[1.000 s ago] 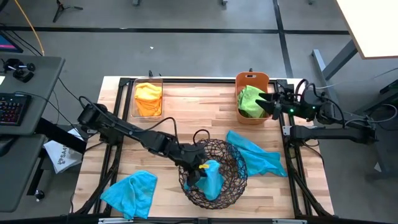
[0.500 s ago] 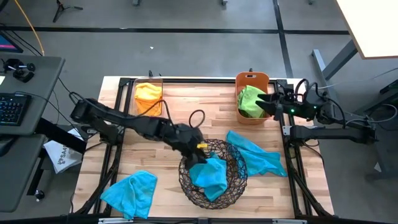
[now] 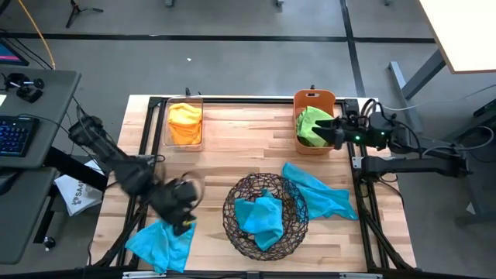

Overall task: Sort microfiber towel by color & place in baskets
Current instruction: Put the bottom blue towel into the black basket

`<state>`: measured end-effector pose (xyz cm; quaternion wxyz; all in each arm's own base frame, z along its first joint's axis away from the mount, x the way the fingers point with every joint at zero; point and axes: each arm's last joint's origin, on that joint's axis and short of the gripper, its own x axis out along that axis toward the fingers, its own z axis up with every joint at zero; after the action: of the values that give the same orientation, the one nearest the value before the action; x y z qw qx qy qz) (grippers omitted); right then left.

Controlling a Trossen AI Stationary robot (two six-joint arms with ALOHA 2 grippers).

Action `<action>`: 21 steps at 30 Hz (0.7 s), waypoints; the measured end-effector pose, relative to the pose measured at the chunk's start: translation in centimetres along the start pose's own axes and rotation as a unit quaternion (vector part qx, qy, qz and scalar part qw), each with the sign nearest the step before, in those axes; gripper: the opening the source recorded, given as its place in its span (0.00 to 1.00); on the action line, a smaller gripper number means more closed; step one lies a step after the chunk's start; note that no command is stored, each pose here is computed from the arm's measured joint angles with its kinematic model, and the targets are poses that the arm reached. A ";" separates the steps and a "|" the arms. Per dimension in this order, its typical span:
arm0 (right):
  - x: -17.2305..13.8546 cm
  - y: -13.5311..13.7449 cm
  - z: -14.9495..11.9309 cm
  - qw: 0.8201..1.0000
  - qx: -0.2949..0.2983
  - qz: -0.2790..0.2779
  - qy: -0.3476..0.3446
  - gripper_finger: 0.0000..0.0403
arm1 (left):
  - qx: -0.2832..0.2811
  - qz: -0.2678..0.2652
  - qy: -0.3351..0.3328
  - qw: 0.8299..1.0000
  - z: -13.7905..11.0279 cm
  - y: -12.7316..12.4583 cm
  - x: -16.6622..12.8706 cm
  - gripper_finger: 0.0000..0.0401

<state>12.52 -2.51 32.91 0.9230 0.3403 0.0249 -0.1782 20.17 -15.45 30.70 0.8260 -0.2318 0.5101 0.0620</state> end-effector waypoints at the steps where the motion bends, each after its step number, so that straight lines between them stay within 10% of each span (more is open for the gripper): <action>1: 0.3 0.0 -0.1 1.000 0.006 -0.003 0.003 0.80 | -0.008 0.006 0.000 1.000 -1.3 -0.1 0.1 0.46; 10: 2.6 0.7 0.2 0.998 0.062 0.014 -0.015 0.80 | 0.068 0.049 0.060 0.995 -10.3 0.2 2.4 0.46; 21: 3.9 1.0 0.1 0.996 0.090 0.026 -0.015 0.80 | 0.078 0.054 0.126 0.988 -12.4 0.5 3.3 0.46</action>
<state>16.50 -3.13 32.93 0.8932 0.4195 -0.0142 -0.1613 11.47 -20.99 23.09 0.7663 -0.1448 0.6249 0.0374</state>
